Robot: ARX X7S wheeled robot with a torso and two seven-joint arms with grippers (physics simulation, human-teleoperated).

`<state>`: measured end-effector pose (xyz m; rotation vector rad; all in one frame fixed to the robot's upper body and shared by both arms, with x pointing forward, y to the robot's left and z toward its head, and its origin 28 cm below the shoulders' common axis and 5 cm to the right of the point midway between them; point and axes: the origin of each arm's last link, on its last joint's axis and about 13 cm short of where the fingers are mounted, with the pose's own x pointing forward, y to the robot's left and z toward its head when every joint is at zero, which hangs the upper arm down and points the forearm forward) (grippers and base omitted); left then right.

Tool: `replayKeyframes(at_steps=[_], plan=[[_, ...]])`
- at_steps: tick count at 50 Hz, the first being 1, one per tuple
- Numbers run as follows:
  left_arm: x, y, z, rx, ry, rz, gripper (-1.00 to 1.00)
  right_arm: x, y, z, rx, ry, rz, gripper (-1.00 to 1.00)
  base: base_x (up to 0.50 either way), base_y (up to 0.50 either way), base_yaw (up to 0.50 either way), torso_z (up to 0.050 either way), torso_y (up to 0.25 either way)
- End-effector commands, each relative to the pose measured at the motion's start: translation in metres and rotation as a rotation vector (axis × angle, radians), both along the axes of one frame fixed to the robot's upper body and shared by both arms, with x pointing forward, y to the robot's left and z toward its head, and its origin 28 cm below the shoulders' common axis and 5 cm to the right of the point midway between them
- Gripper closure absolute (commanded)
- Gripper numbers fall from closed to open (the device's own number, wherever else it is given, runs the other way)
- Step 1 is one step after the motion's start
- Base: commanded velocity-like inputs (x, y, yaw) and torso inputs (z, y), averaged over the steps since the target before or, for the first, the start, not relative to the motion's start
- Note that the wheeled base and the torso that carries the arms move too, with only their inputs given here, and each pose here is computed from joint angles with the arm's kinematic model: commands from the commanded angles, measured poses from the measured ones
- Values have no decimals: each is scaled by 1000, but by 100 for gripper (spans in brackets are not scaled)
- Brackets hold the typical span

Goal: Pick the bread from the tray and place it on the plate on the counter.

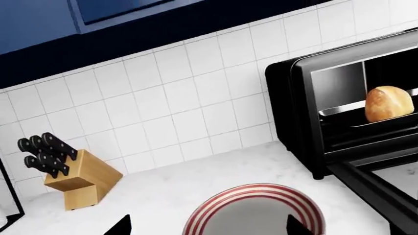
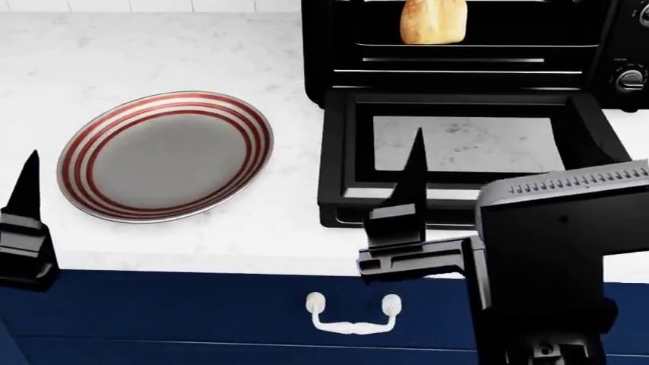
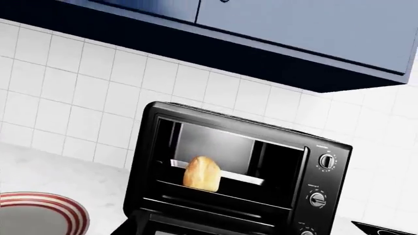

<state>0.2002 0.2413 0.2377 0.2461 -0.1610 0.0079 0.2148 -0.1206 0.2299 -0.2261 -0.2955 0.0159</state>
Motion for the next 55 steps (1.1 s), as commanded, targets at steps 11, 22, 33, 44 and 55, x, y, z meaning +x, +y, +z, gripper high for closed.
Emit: replayKeyframes(at_steps=[11,22,33,44,55], plan=[[-10,-6,58,75,-64,-14,-100,-9,0,42,-67,-89,-23,-100,0,0,0,0,0],[-13,-3,72,96,-85,-5,-100,-12,-1,51,-84,-115,-40,-100,176,0,0,0,0],[-15,-1,78,105,-105,2,-100,-15,-1,48,-88,-110,-45,-100,435,0,0,0,0],[-12,-4,76,114,-96,-5,-100,-17,-5,40,-66,-88,-51,-100,435,0,0,0,0],[-12,-3,75,104,-90,-3,-100,-11,-9,14,-62,24,-21,-100,186,0,0,0,1]])
